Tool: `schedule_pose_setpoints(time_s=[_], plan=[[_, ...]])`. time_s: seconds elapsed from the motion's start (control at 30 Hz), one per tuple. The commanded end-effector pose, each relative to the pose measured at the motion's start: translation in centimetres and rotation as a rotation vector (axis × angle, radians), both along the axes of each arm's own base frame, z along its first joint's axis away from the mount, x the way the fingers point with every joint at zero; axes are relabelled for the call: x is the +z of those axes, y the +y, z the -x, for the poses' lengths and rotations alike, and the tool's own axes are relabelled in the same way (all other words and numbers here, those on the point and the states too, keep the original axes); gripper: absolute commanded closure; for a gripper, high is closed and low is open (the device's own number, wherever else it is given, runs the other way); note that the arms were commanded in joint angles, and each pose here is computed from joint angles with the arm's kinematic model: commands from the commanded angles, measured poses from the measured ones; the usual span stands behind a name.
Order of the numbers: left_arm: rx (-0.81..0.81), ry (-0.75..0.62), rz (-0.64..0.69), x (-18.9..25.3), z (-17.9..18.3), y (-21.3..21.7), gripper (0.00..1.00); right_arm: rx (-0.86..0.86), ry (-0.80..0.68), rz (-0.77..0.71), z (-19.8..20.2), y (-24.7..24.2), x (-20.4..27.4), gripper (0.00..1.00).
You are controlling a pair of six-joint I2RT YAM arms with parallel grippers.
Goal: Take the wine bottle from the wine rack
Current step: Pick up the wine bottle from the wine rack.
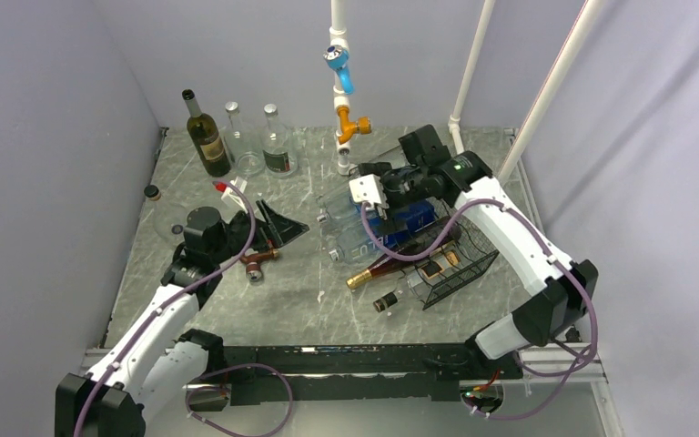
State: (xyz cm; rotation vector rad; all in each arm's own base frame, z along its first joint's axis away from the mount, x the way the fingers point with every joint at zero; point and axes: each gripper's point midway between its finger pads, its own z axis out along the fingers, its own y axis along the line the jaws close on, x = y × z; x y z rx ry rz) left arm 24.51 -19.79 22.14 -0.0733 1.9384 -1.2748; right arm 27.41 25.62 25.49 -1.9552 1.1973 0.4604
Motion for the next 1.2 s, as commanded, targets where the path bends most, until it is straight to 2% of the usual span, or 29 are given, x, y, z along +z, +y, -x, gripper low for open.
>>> schedule_pose_setpoints(time_s=[0.0, 0.27, 0.53, 0.77, 1.17], plan=[[-0.019, -0.053, -0.01, 0.6, 0.2, -0.1, 0.01, 0.107, -0.11, 0.0, -0.6, 2.5, 1.4, 0.0], [0.061, -0.018, -0.108, -1.2, 1.0, 1.7, 0.01, 0.096, -0.182, 0.071, -3.2, 6.4, 0.0, 0.0], [0.146, 0.006, -0.171, -2.6, 2.0, 3.6, 0.01, 0.019, -0.282, 0.161, -6.2, 8.2, -2.9, 0.01], [0.173, 0.029, -0.209, -3.9, 2.8, 4.5, 0.01, -0.033, -0.331, 0.206, -8.7, 9.0, -5.2, 0.07], [0.194, 0.028, -0.23, -4.2, 3.9, 5.4, 0.01, -0.075, -0.36, 0.286, -11.3, 9.3, -9.2, 0.23]])
